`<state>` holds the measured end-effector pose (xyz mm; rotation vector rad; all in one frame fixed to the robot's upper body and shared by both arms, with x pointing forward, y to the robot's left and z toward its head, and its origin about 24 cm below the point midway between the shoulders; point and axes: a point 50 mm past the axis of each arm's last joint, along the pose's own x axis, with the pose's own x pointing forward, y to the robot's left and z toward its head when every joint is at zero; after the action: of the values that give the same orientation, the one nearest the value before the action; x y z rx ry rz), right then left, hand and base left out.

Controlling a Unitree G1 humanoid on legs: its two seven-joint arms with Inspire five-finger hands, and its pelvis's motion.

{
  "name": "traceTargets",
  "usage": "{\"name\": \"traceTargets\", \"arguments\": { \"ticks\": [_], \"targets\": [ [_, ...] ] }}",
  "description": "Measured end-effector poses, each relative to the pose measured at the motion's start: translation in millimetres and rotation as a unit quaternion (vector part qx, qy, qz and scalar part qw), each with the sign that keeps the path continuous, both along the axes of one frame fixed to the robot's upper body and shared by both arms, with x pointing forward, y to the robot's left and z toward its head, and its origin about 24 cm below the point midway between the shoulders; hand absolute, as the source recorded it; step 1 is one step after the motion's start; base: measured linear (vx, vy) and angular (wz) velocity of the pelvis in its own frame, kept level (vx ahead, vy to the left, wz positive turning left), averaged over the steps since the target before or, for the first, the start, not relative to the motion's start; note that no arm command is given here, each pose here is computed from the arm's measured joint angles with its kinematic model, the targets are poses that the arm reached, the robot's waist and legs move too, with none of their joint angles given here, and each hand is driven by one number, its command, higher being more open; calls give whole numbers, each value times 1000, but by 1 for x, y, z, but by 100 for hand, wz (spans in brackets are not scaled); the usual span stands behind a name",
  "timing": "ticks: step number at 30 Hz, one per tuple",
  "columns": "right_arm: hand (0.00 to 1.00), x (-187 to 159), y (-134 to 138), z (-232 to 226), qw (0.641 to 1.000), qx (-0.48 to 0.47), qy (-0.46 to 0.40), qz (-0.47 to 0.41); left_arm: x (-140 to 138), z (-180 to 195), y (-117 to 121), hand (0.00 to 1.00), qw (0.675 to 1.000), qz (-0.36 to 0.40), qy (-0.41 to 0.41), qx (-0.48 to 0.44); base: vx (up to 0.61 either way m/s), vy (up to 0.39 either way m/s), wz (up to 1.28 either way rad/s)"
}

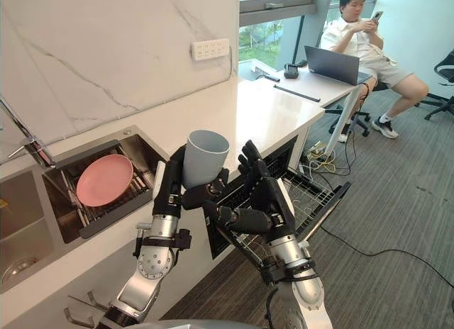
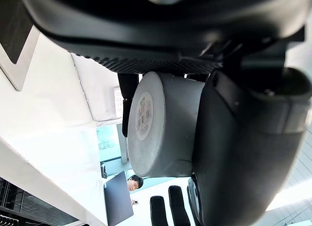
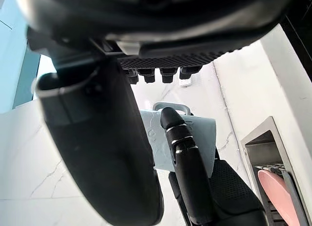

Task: Walk over to the sink, pick up the cup, carry it to the dishwasher, place the cup inside the dishwasher, then close the dishwasher door

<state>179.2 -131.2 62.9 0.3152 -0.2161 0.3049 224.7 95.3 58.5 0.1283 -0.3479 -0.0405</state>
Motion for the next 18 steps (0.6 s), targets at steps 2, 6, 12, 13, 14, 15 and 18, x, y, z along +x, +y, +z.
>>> {"name": "traceTargets", "arguments": {
  "ticks": [2, 6, 12, 13, 14, 15, 18],
  "targets": [
    [100, 1, -1, -1, 1000, 5, 4, -8, -1, 0, -2, 0, 1000, -4, 0, 0, -15, 8, 6],
    [100, 3, -1, -3, 1000, 8, 12, -21, -1, 0, -4, 0, 1000, -7, -4, 10, -12, 4, 7],
    [100, 7, 4, -5, 999, 15, 24, -32, -4, 8, -9, 0, 1000, -13, -24, 7, -6, -5, 2],
    [100, 7, 4, -6, 999, 16, 27, -34, -4, 12, -10, 0, 999, -16, -31, 4, 0, 0, 0],
    [100, 7, 4, -7, 999, 16, 28, -34, -5, 13, -10, 0, 999, -17, -34, 3, 0, 0, 0],
    [100, 7, 4, -7, 999, 16, 29, -35, -5, 15, -11, 0, 999, -18, -38, 1, 7, -1, 3],
    [100, 8, 6, -6, 999, 18, 28, -35, -6, 15, -13, 0, 999, -21, -39, 0, 6, 0, 2]
  ]
}}
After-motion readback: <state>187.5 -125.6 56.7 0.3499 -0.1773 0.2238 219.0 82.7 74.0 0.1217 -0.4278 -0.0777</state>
